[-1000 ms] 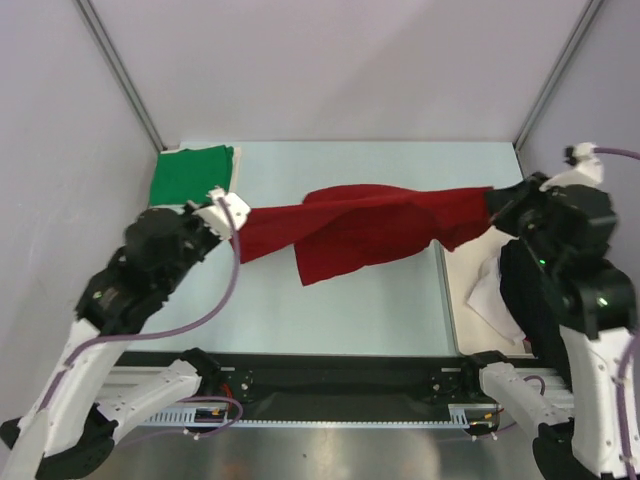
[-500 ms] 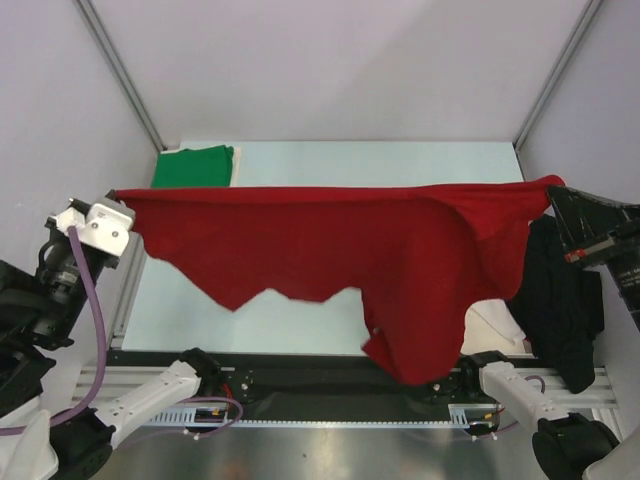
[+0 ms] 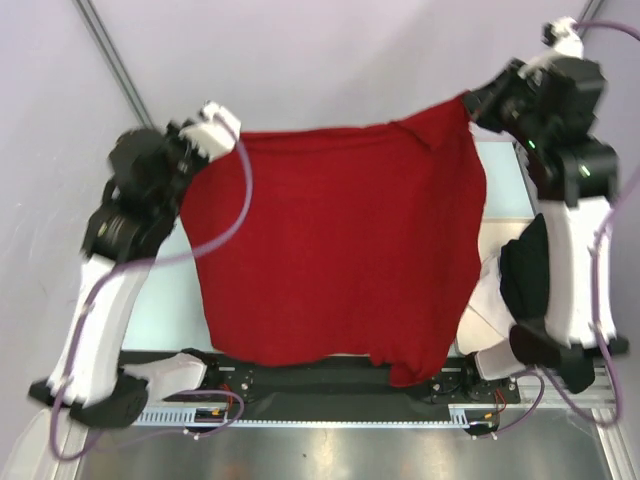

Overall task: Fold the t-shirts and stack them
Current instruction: Flatten the tshirt out

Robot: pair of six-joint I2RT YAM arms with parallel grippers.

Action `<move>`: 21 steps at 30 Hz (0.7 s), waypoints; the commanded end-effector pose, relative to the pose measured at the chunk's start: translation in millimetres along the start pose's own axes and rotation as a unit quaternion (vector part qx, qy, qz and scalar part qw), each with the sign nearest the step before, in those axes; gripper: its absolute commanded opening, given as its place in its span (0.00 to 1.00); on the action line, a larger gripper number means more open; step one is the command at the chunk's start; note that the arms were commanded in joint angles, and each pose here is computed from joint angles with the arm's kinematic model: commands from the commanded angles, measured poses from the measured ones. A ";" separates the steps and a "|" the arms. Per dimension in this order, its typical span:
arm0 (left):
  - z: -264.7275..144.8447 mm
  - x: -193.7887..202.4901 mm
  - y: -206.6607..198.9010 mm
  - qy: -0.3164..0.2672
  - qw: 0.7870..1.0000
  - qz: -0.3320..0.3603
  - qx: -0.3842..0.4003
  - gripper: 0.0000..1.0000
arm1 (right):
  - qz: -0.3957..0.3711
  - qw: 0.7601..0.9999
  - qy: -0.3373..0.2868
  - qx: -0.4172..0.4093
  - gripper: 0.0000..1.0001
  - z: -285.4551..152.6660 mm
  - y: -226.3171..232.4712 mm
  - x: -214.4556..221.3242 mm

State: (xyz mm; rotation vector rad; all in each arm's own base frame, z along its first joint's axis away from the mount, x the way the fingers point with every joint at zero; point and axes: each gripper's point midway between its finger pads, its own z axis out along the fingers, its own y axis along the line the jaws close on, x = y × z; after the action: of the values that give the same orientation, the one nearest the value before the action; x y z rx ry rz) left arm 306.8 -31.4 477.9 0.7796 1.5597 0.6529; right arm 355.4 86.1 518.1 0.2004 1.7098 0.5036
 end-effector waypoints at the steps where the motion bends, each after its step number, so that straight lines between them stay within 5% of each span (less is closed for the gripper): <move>1: 41.7 -7.1 40.0 -0.001 0.998 -0.027 -0.057 0.00 | -0.010 0.994 -0.101 -0.026 0.00 22.7 13.8 -67.3; 5: 95.2 -4.9 71.8 0.024 0.993 -0.053 -0.101 0.00 | 0.031 0.989 -0.143 -0.024 0.00 58.8 -3.9 -100.4; 12: 109.4 -31.8 127.1 -0.017 0.982 -0.082 -0.172 0.00 | 0.029 0.972 -0.225 -0.055 0.00 57.4 1.7 -144.5; 16: 113.5 -26.2 113.7 -0.012 0.986 -0.073 -0.150 0.00 | -0.004 0.974 -0.223 -0.047 0.00 56.7 -0.8 -142.5; 19: 110.0 -9.1 83.4 -0.007 0.992 -0.051 -0.114 0.00 | -0.019 0.989 -0.143 -0.009 0.00 68.0 -24.7 -97.5; 21: 122.5 21.0 34.0 0.009 0.997 -0.030 -0.064 0.00 | -0.029 0.992 -0.124 -0.001 0.00 43.6 -23.0 -79.4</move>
State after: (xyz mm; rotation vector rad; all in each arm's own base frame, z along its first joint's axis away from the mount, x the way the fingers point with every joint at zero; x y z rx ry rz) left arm 443.9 -13.1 503.9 0.5998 1.5105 0.6619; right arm 453.2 58.1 569.7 0.2183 1.4745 0.5250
